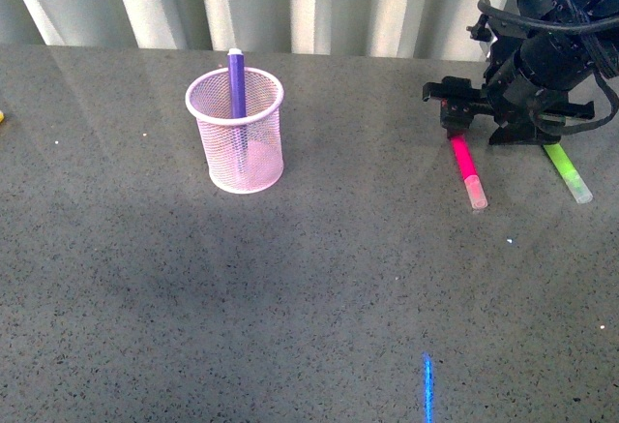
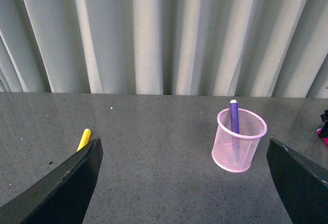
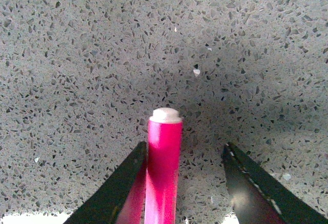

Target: Insert purple and pink pens into pink cup

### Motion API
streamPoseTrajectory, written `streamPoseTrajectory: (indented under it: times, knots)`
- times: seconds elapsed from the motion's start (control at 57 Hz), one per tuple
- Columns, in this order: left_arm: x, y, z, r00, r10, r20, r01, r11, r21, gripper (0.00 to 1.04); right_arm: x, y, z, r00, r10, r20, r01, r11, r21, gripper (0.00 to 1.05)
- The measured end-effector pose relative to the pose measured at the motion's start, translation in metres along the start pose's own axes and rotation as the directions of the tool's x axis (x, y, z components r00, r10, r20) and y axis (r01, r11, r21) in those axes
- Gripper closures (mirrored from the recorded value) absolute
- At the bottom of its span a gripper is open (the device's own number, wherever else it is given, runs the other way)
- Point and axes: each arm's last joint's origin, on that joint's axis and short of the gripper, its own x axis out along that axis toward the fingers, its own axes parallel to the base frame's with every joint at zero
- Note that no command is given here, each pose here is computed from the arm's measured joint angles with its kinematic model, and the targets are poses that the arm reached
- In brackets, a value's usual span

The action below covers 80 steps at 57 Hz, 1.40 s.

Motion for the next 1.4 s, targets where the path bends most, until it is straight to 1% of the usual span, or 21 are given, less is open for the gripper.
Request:
streamPoseTrajectory:
  times: [0.105,0.158,0.246,0.421,0.685,0.79,0.825,0.878,0.913,1.036,1.106,1.124,1.176,1.229,1.247,1.264,1.282,1.299,1.317,1.352,1.405]
  knots:
    - [0.000,0.000,0.000,1.000,0.000,0.000,0.000,1.000,0.000,0.07,0.000,0.001,0.000,1.000,0.013,-0.003,-0.013,1.000,-0.007,0.75]
    - [0.000,0.000,0.000,1.000,0.000,0.000,0.000,1.000,0.000,0.07,0.000,0.003,-0.001,1.000,0.026,-0.006,-0.026,1.000,-0.011,0.85]
    - [0.000,0.000,0.000,1.000,0.000,0.000,0.000,1.000,0.000,0.07,0.000,0.008,-0.001,0.999,0.044,-0.007,-0.044,0.999,-0.028,0.93]
    - [0.000,0.000,0.000,1.000,0.000,0.000,0.000,1.000,0.000,0.07,0.000,0.013,-0.002,0.998,0.057,-0.006,-0.058,0.998,-0.040,0.93]
    - [0.000,0.000,0.000,1.000,0.000,0.000,0.000,1.000,0.000,0.07,-0.003,0.011,-0.005,0.998,0.064,0.022,-0.063,0.997,-0.045,0.93]
    - [0.000,0.000,0.000,1.000,0.000,0.000,0.000,1.000,0.000,0.07,-0.007,0.008,-0.009,0.996,0.043,0.073,-0.039,0.998,-0.051,0.94]
    - [0.000,0.000,0.000,1.000,0.000,0.000,0.000,1.000,0.000,0.07,-0.009,0.007,-0.010,0.994,0.036,0.103,-0.029,0.997,-0.065,0.94]
    - [0.000,0.000,0.000,1.000,0.000,0.000,0.000,1.000,0.000,0.07,-0.018,0.005,-0.010,0.983,0.033,0.182,-0.018,0.996,-0.082,0.94]
    - [0.000,0.000,0.000,1.000,0.000,0.000,0.000,1.000,0.000,0.07,-0.021,0.005,-0.010,0.979,0.036,0.200,-0.018,0.996,-0.087,0.94]
    - [0.000,0.000,0.000,1.000,0.000,0.000,0.000,1.000,0.000,0.07,-0.045,0.001,-0.006,0.939,0.057,0.338,-0.018,0.993,-0.118,0.94]
    - [0.000,0.000,0.000,1.000,0.000,0.000,0.000,1.000,0.000,0.07,-0.060,0.001,-0.005,0.905,0.094,0.414,-0.032,0.988,-0.153,0.94]
    - [0.000,0.000,0.000,1.000,0.000,0.000,0.000,1.000,0.000,0.07,-0.065,0.002,-0.005,0.887,0.115,0.447,-0.039,0.984,-0.176,0.94]
    - [0.000,0.000,0.000,1.000,0.000,0.000,0.000,1.000,0.000,0.07,-0.072,0.002,-0.004,0.861,0.148,0.487,-0.057,0.979,-0.198,0.94]
    - [0.000,0.000,0.000,1.000,0.000,0.000,0.000,1.000,0.000,0.07,-0.082,0.006,-0.004,0.815,0.200,0.543,-0.073,0.967,-0.246,0.94]
    - [0.000,0.000,0.000,1.000,0.000,0.000,0.000,1.000,0.000,0.07,-0.083,0.006,-0.004,0.810,0.206,0.549,-0.076,0.966,-0.249,0.94]
    - [0.000,0.000,0.000,1.000,0.000,0.000,0.000,1.000,0.000,0.07,-0.087,0.009,-0.004,0.792,0.227,0.567,-0.084,0.960,-0.267,0.94]
    - [0.000,0.000,0.000,1.000,0.000,0.000,0.000,1.000,0.000,0.07,-0.088,0.010,-0.004,0.783,0.239,0.575,-0.088,0.957,-0.278,0.94]
    - [0.000,0.000,0.000,1.000,0.000,0.000,0.000,1.000,0.000,0.07,-0.091,0.013,-0.003,0.761,0.268,0.590,-0.103,0.949,-0.297,0.94]
    - [0.000,0.000,0.000,1.000,0.000,0.000,0.000,1.000,0.000,0.07,-0.092,0.014,-0.003,0.757,0.274,0.593,-0.107,0.948,-0.301,0.94]
    - [0.000,0.000,0.000,1.000,0.000,0.000,0.000,1.000,0.000,0.07,-0.096,0.019,-0.002,0.730,0.311,0.608,-0.122,0.936,-0.331,0.94]
    - [0.000,0.000,0.000,1.000,0.000,0.000,0.000,1.000,0.000,0.07,-0.101,0.030,-0.001,0.681,0.377,0.627,-0.149,0.910,-0.386,0.94]
